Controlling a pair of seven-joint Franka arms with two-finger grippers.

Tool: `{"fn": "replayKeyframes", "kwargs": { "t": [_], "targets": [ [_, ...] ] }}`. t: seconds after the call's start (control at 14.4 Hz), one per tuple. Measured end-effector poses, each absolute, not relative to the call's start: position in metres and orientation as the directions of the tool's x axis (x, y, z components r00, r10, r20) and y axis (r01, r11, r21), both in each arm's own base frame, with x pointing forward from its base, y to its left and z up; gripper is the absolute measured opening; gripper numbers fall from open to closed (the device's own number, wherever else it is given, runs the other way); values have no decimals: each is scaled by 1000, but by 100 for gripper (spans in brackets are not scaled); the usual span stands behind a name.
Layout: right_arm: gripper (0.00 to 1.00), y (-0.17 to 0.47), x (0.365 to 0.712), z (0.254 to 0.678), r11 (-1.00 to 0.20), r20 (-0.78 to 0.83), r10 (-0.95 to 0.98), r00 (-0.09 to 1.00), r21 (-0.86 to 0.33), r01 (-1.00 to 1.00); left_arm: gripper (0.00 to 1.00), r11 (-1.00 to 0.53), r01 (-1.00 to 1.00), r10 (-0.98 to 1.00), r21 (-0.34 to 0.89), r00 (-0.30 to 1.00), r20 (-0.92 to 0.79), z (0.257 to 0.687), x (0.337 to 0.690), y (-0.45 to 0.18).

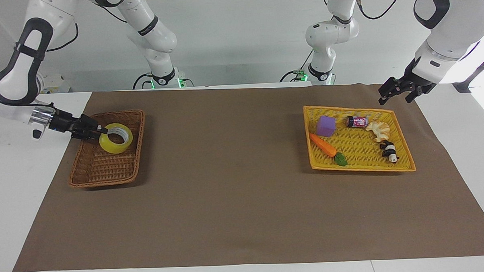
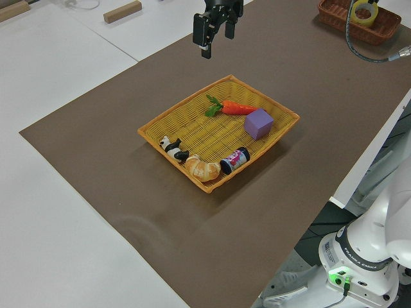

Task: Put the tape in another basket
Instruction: 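Open the right gripper and draw it back from the tape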

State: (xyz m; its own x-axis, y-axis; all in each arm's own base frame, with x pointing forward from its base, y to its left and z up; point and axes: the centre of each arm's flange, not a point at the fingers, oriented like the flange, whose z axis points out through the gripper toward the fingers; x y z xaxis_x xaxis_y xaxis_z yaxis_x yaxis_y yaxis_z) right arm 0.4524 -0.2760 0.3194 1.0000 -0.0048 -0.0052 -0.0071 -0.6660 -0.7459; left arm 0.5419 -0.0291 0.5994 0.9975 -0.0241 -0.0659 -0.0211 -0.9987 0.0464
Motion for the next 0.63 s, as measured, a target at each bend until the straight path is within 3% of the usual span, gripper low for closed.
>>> {"fn": "replayKeyframes", "kwargs": {
  "t": [0.14,0.28,0.49,0.63],
  "targets": [
    [54,-275,452,319,-680,-3,22,1000,-733,12,100,-999,-21,-24,46,998,-66,599,542,-29],
    [68,-278,454,322,-713,-3,42,999,-700,28,100,-999,-21,-24,46,998,-66,599,542,-29],
    [99,-283,461,337,-759,4,84,996,-647,66,100,-999,-21,-24,46,998,-66,599,542,-29],
    [100,-278,478,366,-820,12,154,988,-556,135,100,-999,-21,-24,46,998,-66,599,542,-29]
  ]
}}
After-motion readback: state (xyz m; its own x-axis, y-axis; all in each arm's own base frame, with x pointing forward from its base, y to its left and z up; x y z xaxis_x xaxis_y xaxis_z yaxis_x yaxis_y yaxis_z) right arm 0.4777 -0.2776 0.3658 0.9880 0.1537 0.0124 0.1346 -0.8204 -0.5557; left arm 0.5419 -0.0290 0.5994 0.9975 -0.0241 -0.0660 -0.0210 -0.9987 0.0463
